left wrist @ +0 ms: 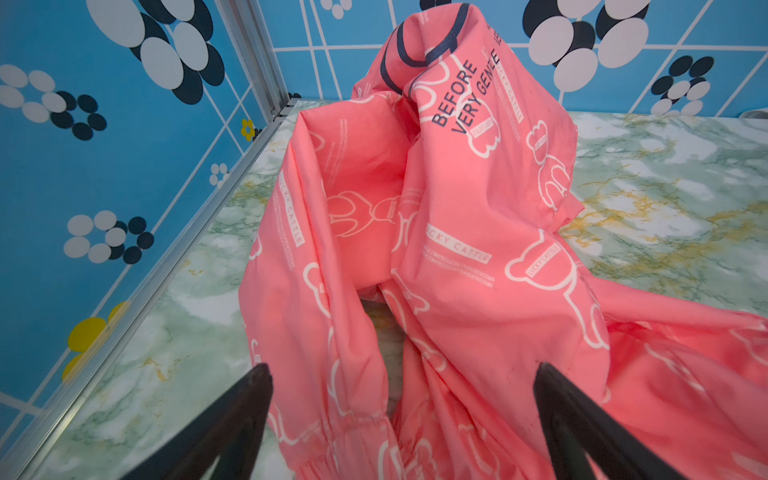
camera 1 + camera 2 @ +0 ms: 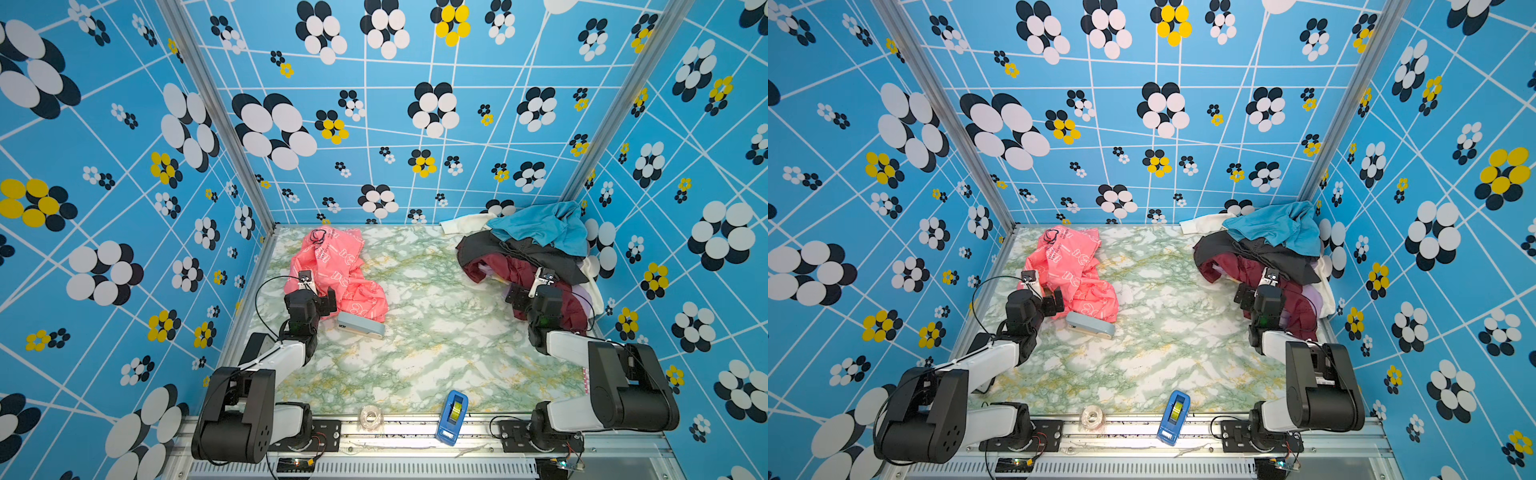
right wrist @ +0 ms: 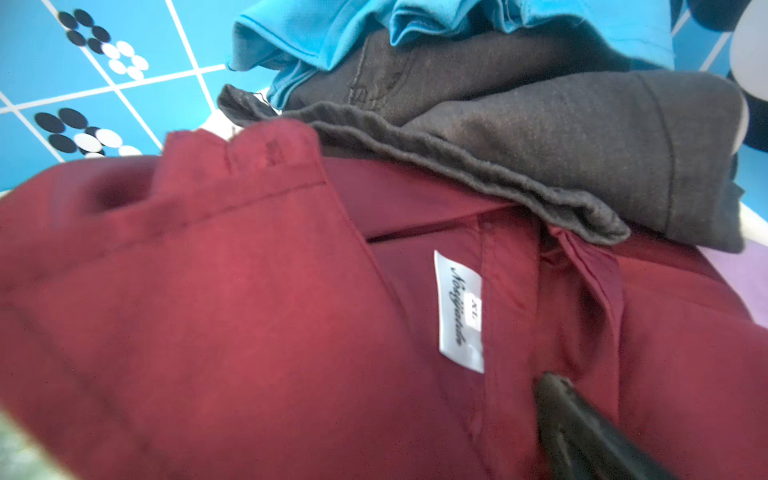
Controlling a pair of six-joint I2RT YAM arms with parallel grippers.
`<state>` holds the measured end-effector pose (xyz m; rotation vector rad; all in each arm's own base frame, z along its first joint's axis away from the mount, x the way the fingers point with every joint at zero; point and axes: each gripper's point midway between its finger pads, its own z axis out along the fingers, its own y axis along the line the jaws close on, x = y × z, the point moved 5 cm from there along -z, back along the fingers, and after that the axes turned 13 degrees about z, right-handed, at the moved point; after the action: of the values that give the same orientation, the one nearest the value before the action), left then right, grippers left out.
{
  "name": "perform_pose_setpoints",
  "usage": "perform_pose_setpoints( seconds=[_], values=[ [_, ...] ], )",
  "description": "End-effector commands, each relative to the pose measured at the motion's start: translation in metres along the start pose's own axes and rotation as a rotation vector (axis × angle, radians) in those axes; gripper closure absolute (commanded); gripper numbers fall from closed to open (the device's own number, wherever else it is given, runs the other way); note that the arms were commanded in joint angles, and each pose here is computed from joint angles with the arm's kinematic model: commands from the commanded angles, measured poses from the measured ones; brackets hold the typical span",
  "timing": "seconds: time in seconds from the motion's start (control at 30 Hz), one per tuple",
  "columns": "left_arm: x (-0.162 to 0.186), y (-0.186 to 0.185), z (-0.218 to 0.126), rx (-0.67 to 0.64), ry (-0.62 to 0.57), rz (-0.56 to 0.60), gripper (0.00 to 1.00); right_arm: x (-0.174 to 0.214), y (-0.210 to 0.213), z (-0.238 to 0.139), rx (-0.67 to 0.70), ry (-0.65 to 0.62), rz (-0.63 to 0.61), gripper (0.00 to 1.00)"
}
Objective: Pick out a specific cloth from the pile
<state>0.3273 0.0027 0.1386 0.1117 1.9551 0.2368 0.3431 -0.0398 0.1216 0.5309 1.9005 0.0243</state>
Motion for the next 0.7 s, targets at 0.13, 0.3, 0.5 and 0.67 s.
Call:
perform_pose_setpoints(
  seconds=[0.13, 0.3, 0.5, 0.67],
  values=[
    [-0.001, 0.001, 0.003, 0.051, -0.063, -0.025, 0.01, 0.002, 0.008, -0.006, -0.109, -0.043, -0.026, 0.01],
    [-0.002, 0.003, 0.006, 0.065, -0.080, -0.034, 0.01, 0.014, 0.009, 0.000, -0.153, -0.080, -0.029, 0.01],
    [0.003, 0.007, 0.010, 0.049, -0.112, -0.050, 0.01, 0.015, 0.011, 0.001, -0.157, -0.040, -0.046, 0.01],
    [0.015, 0.001, 0.024, 0.074, -0.099, -0.044, 0.01, 0.015, 0.011, 0.001, -0.155, -0.037, -0.046, 0.01]
  ],
)
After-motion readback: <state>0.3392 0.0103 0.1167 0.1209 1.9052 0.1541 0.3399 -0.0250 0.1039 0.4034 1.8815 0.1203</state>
